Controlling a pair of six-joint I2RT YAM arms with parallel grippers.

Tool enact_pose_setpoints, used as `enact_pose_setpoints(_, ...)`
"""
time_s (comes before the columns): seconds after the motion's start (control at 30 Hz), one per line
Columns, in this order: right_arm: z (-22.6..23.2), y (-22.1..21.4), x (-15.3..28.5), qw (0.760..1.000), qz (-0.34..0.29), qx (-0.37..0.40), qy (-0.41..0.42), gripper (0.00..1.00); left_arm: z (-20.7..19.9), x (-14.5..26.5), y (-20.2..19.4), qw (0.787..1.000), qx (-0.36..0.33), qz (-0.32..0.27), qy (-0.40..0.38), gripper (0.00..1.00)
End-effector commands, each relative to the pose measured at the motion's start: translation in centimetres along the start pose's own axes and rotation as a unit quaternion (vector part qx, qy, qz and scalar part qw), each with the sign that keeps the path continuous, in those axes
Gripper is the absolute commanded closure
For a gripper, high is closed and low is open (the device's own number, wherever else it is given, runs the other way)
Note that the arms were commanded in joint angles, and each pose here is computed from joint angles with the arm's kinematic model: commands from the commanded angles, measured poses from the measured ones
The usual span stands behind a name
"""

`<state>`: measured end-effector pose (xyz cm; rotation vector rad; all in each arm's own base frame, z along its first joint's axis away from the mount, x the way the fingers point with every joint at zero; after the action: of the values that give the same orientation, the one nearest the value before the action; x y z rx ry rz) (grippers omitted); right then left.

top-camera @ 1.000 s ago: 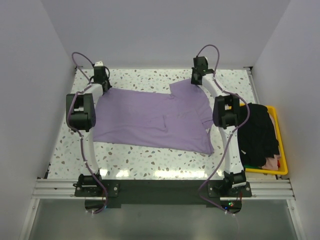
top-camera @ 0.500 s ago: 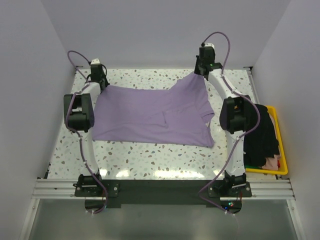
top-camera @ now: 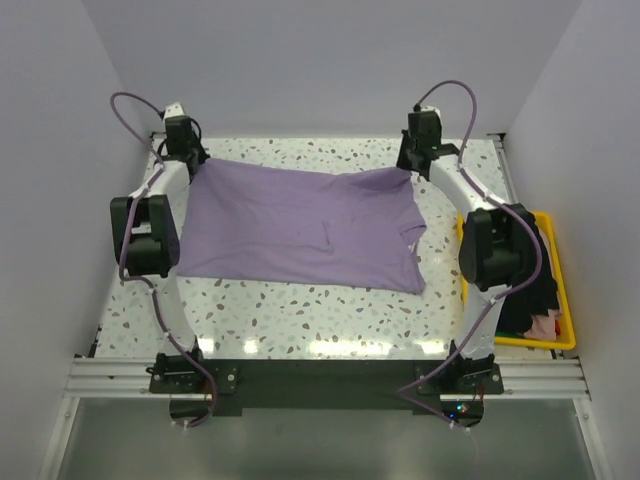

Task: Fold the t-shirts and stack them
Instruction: Fold the tshirt

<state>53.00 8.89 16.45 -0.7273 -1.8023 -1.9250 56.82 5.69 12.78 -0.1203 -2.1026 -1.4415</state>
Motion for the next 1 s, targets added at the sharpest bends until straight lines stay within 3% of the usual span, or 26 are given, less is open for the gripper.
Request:
enact_pose_setpoints(0.0,-0.1,3.2,4.5,0.997,-0.060,-0.041,0.021,1.00,0.9,2.3,2.2,0.999,0.025,-0.019,0.009,1.00)
enact_pose_setpoints(0.43,-0.1,-6.2,8.7,0.996,0.011,-0.074,0.052,1.00,4.5,5.8,-1.7,0.996,0.054,0.034,0.067,1.00)
enact_pose_setpoints(0.97,-1.2,-11.1,12.9,0.994,0.033,-0.084,0.061,1.00,8.6,8.8,-4.1,0.986,0.073,0.067,0.136,1.00)
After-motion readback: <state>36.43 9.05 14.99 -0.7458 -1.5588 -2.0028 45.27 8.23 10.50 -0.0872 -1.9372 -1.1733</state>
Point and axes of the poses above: each gripper's point midway between its finger pads, its own x axis back along the fingers, its own z axis along the line the jaws close on, y = z × x, the point moved 3 cm from there along x, back along the fingers, and after that the axes turned 5 degrees about x, right-handed, at the moved point
